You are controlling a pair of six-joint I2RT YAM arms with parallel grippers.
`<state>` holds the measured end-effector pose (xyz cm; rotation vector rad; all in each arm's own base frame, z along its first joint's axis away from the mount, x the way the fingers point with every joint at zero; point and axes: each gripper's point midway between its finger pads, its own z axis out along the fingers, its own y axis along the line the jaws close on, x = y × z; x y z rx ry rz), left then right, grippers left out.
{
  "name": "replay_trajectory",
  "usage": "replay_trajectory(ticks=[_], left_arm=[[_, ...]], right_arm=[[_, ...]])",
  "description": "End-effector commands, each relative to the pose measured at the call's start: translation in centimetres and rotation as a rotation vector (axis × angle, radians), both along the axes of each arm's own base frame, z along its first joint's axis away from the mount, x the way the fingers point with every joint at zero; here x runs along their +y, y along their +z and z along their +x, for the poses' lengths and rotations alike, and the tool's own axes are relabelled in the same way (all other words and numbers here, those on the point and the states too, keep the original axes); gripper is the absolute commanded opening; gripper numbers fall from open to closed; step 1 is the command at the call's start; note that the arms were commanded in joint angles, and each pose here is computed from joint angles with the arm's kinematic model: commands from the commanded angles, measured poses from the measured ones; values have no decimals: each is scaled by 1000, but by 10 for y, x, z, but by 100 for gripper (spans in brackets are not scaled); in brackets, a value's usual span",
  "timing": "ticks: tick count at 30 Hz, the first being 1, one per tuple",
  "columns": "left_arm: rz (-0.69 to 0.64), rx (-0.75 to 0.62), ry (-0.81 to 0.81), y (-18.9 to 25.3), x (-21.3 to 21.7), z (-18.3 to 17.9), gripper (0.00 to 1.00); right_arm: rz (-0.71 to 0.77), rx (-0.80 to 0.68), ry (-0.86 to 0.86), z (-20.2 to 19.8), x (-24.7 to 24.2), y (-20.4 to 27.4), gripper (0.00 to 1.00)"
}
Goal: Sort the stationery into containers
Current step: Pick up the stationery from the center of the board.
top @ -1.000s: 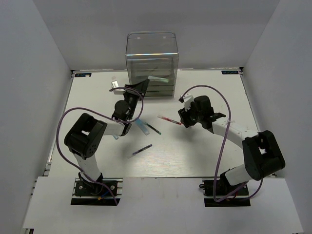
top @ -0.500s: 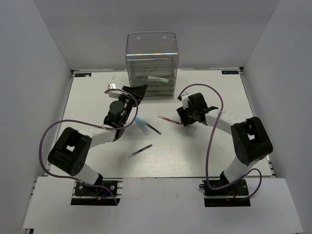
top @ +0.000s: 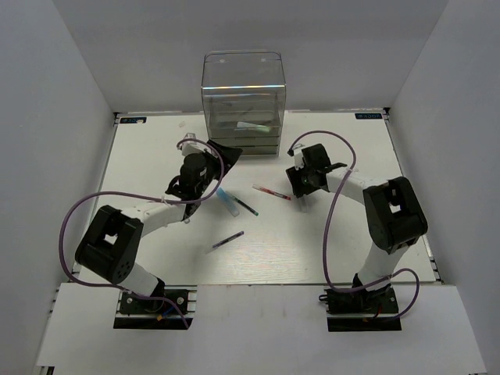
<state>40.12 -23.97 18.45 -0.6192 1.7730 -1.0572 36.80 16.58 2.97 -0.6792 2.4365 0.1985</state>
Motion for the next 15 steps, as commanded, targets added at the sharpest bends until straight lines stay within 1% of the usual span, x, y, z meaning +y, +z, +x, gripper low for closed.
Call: replay_trajectory(ticks=[1,6,8,10,15], left_arm=[[16,7,-22,12,-6,6,80],[20,17,-22,12,-9,12,80],[29,33,-22,6,-9,12,80],[25,25,-22,10,-10,13,80],[38,51,-22,3,-13,19,80]], right_arm=[[40,37,-31,6,3,5,56],[43,47,-39,9,0,2,56],[41,68,-45,8,-2,-2,54],[43,86,-46,5,-3,-4,53],[62,135,-47,1,-3,-15,53]])
